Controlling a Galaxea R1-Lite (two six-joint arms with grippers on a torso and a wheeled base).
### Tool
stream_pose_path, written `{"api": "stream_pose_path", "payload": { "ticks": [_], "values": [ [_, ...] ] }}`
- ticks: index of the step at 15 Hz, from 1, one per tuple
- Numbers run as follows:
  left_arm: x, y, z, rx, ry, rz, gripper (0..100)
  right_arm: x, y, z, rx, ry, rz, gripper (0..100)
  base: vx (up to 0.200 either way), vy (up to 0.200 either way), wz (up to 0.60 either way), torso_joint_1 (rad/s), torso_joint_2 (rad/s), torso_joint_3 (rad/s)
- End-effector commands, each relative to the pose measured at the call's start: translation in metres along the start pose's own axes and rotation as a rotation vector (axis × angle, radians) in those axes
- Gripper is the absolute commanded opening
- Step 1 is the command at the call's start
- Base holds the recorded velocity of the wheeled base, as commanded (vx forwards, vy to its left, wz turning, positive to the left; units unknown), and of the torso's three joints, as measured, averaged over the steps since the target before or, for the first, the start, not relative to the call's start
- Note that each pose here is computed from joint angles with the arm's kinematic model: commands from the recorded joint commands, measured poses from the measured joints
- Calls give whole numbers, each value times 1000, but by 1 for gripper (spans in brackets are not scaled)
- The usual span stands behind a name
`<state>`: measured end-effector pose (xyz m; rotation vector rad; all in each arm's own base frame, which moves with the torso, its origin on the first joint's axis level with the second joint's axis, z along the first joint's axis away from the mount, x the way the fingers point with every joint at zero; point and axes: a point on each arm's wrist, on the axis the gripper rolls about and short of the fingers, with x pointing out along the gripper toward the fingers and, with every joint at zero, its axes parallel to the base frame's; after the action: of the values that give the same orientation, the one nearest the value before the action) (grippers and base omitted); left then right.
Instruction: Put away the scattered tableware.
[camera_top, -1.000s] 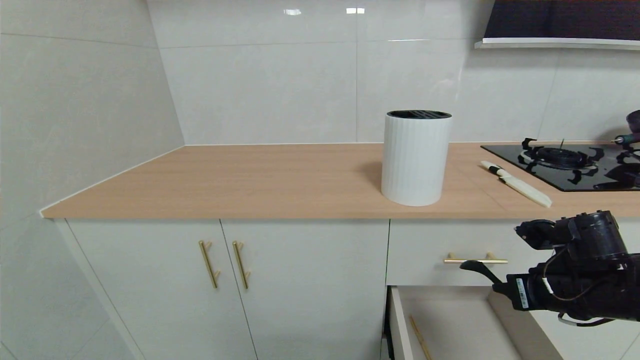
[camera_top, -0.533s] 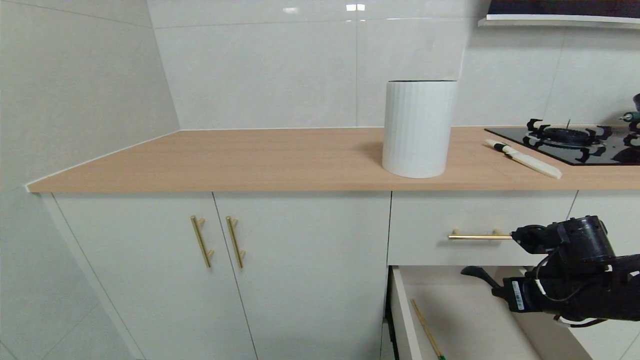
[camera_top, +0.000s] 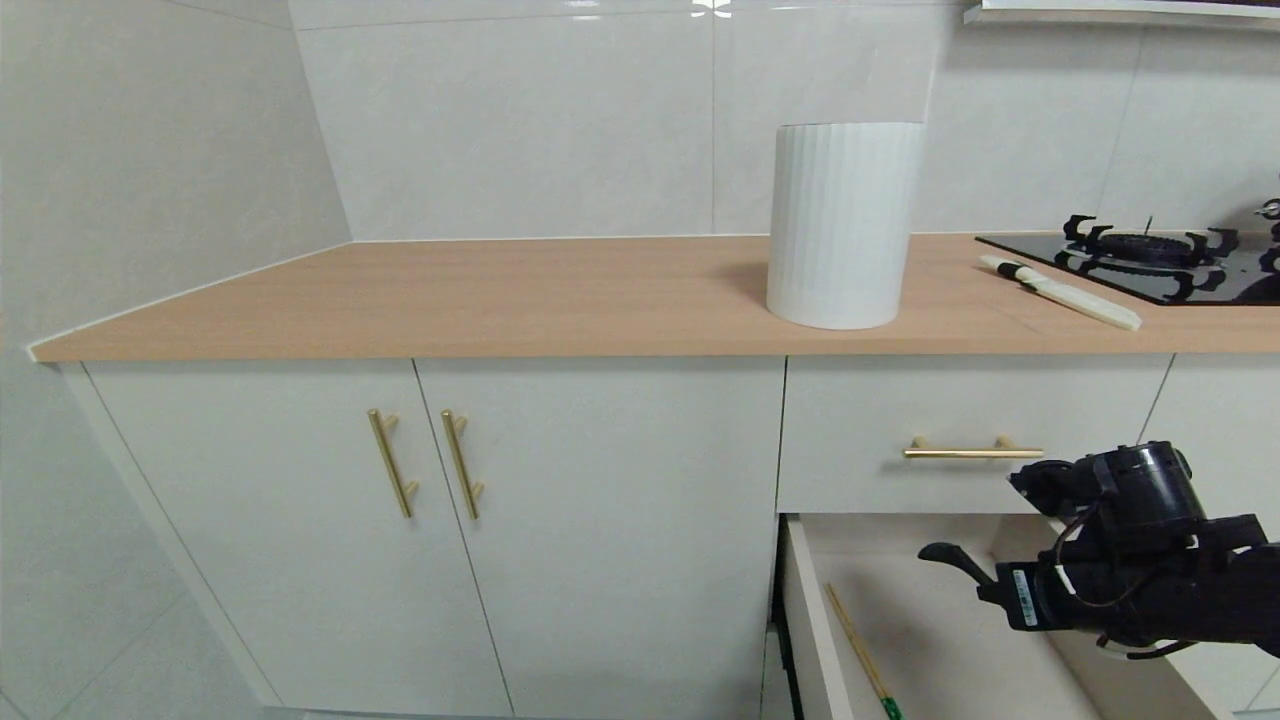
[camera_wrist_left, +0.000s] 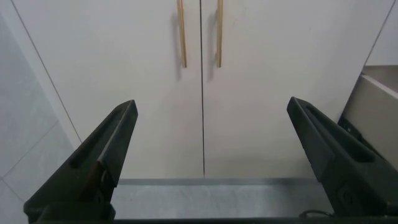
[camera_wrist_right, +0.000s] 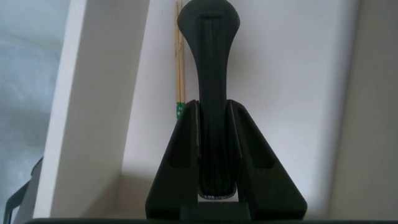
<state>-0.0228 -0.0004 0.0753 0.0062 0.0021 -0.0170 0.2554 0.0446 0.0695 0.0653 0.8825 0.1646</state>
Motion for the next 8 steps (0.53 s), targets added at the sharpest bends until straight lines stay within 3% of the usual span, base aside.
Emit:
{"api": "stream_pose_path", "payload": {
  "ticks": [1, 8],
  "values": [
    [0, 0, 0, 2, -1, 0, 100, 10, -1, -4, 2, 34, -4, 0, 0, 0, 0, -32, 27, 66],
    [0, 0, 0, 0, -1, 0, 100, 81, -10, -26, 7, 147, -93, 0, 0, 0, 0, -32, 50, 34]
  ]
}}
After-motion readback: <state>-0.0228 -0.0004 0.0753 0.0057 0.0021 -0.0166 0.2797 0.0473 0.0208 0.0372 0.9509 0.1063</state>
